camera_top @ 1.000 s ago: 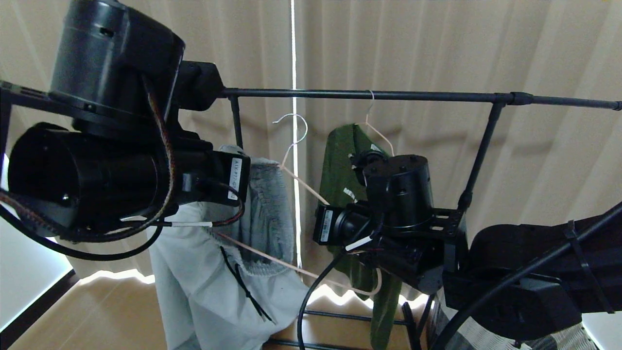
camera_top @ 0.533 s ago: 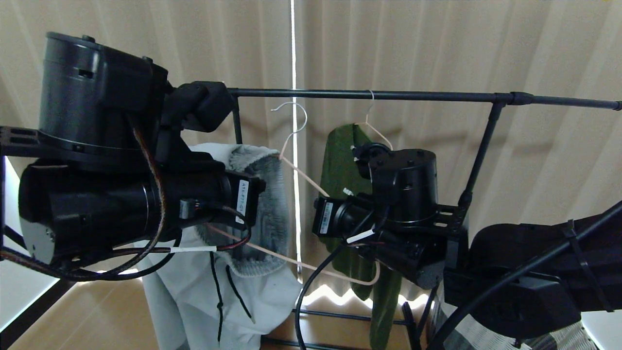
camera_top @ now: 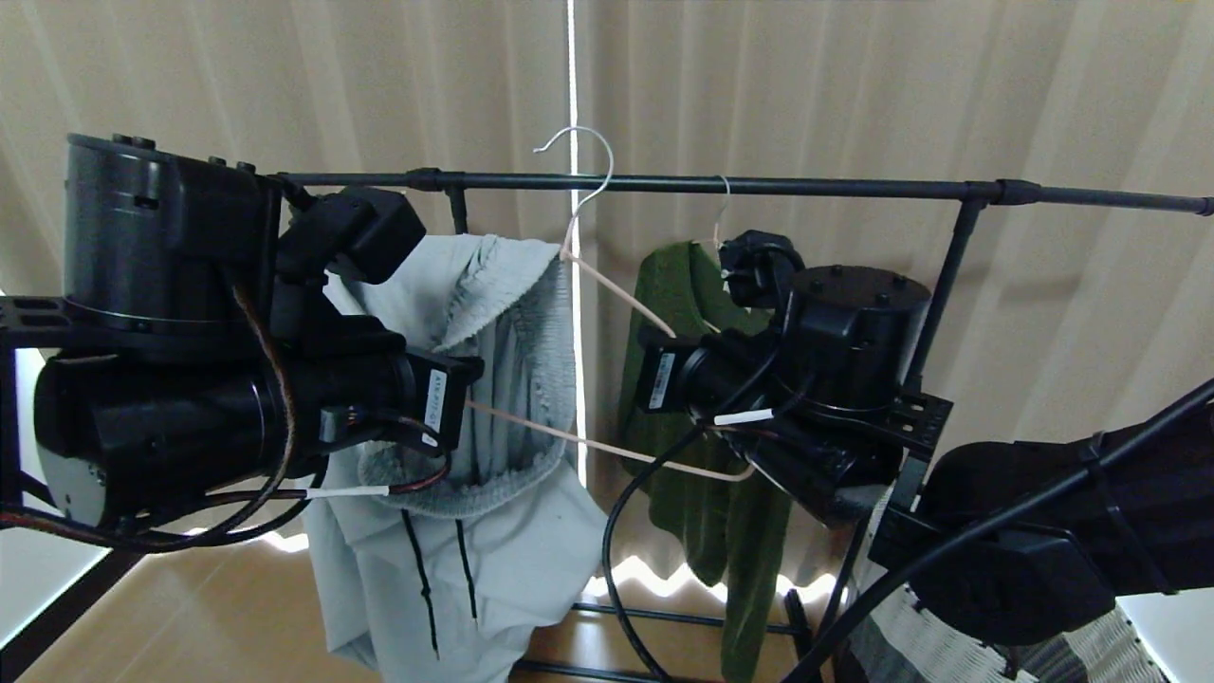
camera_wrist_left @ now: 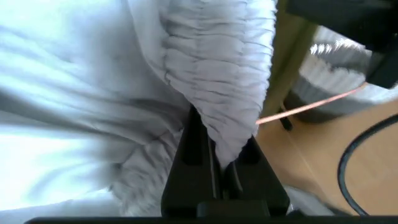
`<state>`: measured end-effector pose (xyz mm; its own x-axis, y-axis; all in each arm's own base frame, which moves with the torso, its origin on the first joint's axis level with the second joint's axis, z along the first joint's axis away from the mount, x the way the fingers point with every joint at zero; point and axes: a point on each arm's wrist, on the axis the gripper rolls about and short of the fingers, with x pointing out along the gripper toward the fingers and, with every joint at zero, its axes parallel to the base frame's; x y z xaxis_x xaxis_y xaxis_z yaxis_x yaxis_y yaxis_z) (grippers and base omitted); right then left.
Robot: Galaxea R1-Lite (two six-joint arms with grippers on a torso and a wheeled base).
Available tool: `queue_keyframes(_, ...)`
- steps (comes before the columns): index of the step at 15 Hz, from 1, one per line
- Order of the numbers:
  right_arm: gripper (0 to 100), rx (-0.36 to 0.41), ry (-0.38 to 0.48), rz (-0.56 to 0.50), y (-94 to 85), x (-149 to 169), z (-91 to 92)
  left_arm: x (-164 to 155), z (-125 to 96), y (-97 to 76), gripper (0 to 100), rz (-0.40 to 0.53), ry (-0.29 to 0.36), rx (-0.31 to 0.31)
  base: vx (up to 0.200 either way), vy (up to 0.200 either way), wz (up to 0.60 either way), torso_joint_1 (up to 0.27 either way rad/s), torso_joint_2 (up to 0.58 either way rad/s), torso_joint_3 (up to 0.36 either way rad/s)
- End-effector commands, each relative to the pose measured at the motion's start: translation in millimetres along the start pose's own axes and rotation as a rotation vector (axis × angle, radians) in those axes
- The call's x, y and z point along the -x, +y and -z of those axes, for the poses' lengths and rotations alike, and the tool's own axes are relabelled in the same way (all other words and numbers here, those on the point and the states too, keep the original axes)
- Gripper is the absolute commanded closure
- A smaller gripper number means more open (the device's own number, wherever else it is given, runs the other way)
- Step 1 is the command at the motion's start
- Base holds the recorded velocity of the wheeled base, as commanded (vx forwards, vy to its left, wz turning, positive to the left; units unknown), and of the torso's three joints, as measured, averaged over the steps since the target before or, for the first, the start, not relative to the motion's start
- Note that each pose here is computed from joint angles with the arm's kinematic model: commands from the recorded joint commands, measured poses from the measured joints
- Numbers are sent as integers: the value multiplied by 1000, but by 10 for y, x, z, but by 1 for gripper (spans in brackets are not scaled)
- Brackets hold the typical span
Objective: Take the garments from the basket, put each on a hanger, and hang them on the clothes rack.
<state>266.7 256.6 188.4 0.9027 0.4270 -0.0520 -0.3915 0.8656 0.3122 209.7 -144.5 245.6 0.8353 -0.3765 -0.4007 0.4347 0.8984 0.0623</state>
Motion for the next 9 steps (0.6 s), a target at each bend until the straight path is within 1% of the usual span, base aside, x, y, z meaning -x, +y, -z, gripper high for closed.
queue_keyframes(1,100,38,15,25,-108,-37,134,-70,59,-5,100,-3,25,-3,0,0,0,0,0,0)
queue_keyframes(2,100,69,-5,28,-160,-53,173,-120,82,-35,100,6,28,-6,0,0,0,0,0,0)
queue_keyframes(3,100,81,-12,32,-183,-58,170,-142,95,-43,100,7,26,-8,0,0,0,0,0,0)
queue_keyframes(5,100,83,-19,36,-195,-52,143,-152,115,-55,100,17,23,-7,0,0,0,0,0,0)
queue_keyframes(7,100,82,-26,34,-191,-34,114,-131,145,-60,100,63,30,-8,0,0,0,0,0,0)
queue_keyframes(8,100,86,-23,35,-195,-27,119,-99,138,-57,100,73,22,-6,0,0,0,0,0,0)
queue_keyframes(9,100,97,-22,36,-200,-9,116,-87,145,-55,0,77,22,-8,0,0,0,0,0,0)
